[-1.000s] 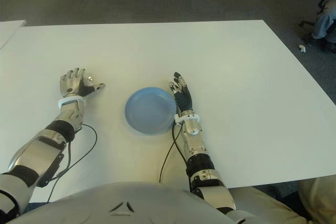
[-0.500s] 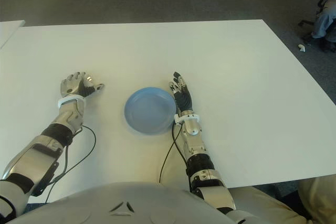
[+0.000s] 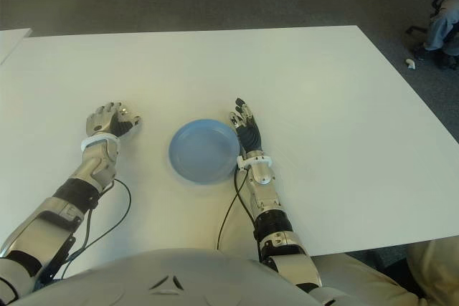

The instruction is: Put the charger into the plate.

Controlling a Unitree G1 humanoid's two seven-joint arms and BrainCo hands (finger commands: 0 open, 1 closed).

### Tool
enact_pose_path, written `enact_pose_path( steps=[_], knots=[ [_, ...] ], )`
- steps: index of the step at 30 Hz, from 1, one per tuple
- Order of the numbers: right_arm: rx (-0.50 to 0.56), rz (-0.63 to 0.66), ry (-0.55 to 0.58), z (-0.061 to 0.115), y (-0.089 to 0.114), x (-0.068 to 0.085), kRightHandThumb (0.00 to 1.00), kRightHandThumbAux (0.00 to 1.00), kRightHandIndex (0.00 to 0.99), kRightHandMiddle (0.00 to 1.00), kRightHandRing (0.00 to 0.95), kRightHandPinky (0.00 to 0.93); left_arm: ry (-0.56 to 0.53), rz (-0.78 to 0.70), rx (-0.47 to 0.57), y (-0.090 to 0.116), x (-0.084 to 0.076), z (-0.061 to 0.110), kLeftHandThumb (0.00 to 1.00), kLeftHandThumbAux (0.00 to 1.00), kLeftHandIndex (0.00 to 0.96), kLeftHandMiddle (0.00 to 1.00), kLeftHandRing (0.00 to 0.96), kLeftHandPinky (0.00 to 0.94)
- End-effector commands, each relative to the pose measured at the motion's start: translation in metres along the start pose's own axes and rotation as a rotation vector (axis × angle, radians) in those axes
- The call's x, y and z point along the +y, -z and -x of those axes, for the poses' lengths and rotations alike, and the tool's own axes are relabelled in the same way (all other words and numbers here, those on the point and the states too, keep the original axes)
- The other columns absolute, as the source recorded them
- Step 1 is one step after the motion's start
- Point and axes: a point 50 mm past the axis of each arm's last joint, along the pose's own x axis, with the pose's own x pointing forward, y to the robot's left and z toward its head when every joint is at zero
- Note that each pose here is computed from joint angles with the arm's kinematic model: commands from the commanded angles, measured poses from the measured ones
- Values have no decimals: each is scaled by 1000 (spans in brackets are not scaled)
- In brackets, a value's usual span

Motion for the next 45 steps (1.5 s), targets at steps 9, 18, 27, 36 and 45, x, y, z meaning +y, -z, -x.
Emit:
enact_pose_path(
  steps=[9, 18, 27, 36, 45],
  knots=[
    [490, -40, 39, 75, 86, -2, 188, 419, 0, 0, 0, 80, 264, -124, 140, 44, -101, 46, 198, 335, 0, 0, 1, 59],
    [484, -47, 45, 75, 86, -4, 197, 412, 0, 0, 0, 74, 219, -172, 159, 53, -114, 58, 166, 369, 0, 0, 0, 3],
    [487, -51, 42, 75, 86, -7, 186, 416, 0, 0, 0, 81, 191, -190, 166, 56, -120, 64, 112, 373, 0, 0, 0, 0],
    [492, -48, 43, 74, 87, -8, 173, 415, 0, 0, 0, 73, 155, -145, 126, 59, -123, 67, 93, 347, 0, 0, 0, 0],
    [494, -43, 43, 74, 87, -9, 170, 418, 0, 0, 0, 63, 108, -79, 53, 63, -128, 74, 157, 283, 0, 0, 0, 0]
  ],
)
